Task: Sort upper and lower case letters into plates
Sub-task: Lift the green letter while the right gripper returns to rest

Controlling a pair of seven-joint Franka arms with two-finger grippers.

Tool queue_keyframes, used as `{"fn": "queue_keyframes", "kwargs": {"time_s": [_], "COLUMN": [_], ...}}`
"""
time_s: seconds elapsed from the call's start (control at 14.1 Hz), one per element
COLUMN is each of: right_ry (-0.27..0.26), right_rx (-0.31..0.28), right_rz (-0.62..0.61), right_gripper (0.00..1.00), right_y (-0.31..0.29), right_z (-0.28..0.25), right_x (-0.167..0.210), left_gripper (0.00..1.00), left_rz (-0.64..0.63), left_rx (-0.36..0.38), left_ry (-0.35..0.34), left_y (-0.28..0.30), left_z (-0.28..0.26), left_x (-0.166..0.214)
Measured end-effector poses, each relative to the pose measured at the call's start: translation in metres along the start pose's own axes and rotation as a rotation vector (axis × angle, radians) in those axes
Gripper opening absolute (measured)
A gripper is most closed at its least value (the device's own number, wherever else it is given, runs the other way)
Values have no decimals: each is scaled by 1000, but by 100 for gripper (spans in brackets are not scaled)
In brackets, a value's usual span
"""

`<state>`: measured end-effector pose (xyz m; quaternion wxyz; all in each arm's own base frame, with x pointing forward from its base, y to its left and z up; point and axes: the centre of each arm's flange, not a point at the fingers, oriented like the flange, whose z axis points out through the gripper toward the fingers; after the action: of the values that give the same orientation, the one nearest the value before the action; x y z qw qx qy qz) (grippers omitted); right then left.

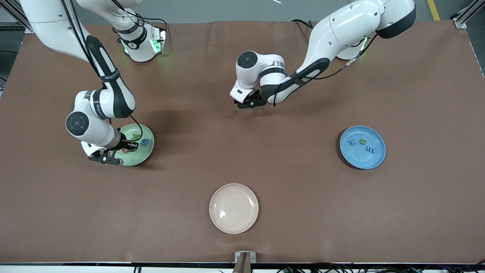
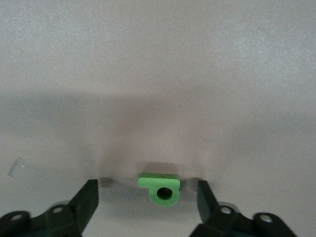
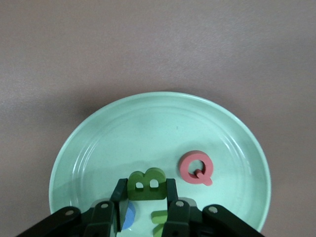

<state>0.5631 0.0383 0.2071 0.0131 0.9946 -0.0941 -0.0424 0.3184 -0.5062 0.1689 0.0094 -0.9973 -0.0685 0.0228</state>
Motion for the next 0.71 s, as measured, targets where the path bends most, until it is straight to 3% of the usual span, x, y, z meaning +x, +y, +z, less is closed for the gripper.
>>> {"fn": "queue_keyframes", "kwargs": {"time_s": [0.21, 0.28, 0.57, 0.71], "right_ry": [-1, 0, 7, -19], "right_rx": [4, 4, 6, 0], "right_rz": [1, 1, -2, -3], "right_gripper": [35, 41, 79, 100], "right_y": [-2, -3, -5, -7], "right_z": [6, 6, 2, -8], "right_x": [0, 0, 3, 9], "left_gripper": [84, 75, 70, 67], "left_rz": [-3, -4, -10, -11], "left_rx": [1, 1, -21, -25], "left_ry": [1, 1, 3, 3], "left_y": [-1, -1, 0, 0], "left_z": [1, 1, 1, 1], "left_x": [2, 2, 6, 7]}}
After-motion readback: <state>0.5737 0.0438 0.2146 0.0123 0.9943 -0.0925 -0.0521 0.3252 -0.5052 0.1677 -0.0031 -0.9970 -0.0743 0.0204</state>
